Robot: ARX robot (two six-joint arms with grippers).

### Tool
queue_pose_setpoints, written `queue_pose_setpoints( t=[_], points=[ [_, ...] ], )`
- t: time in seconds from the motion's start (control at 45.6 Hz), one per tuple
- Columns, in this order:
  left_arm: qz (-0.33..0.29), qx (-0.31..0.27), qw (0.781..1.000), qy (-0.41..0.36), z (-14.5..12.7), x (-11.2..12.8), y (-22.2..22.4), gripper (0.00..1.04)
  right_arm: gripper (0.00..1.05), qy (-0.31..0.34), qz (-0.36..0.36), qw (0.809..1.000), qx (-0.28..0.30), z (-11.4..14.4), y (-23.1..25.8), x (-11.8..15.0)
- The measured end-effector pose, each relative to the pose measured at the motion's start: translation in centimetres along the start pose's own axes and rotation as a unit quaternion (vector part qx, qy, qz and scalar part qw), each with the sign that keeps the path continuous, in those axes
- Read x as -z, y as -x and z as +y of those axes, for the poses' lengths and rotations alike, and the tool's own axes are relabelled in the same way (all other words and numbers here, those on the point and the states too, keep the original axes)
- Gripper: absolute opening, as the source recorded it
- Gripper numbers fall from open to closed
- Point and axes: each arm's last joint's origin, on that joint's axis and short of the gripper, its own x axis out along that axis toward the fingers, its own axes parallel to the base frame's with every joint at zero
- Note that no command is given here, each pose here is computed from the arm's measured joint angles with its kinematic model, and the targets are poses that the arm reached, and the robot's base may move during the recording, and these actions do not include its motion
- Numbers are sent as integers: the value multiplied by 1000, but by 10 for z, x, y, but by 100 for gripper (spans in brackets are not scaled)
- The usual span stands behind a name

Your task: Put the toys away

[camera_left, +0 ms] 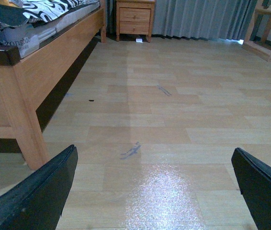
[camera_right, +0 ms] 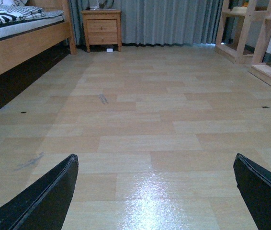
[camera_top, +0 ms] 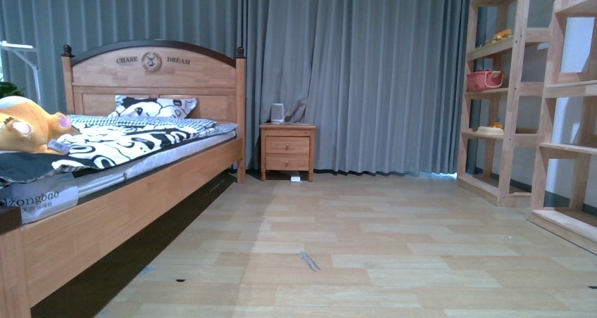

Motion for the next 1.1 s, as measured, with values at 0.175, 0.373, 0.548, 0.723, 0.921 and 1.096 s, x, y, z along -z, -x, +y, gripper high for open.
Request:
queue_pose_setpoints(
  t=[0.175, 0.373, 0.548, 0.723, 0.921, 1.096],
  points=[
    [0, 0, 1000, 0, 0, 0, 0, 99, 99, 0, 0, 1000, 0, 0, 0, 0],
    [0, 0, 1000, 0, 0, 0, 0, 99, 99, 0, 0, 1000, 0, 0, 0, 0],
    [0, 0, 1000, 0, 0, 0, 0, 99, 99, 0, 0, 1000, 0, 0, 0, 0],
    [-1, 0, 1000, 0, 0, 0, 0, 99, 99, 0, 0, 1000, 0, 0, 0, 0],
    [0, 0, 1000, 0, 0, 0, 0, 99, 99, 0, 0, 1000, 0, 0, 0, 0],
    [0, 0, 1000, 0, 0, 0, 0, 99, 99, 0, 0, 1000, 0, 0, 0, 0]
  ],
)
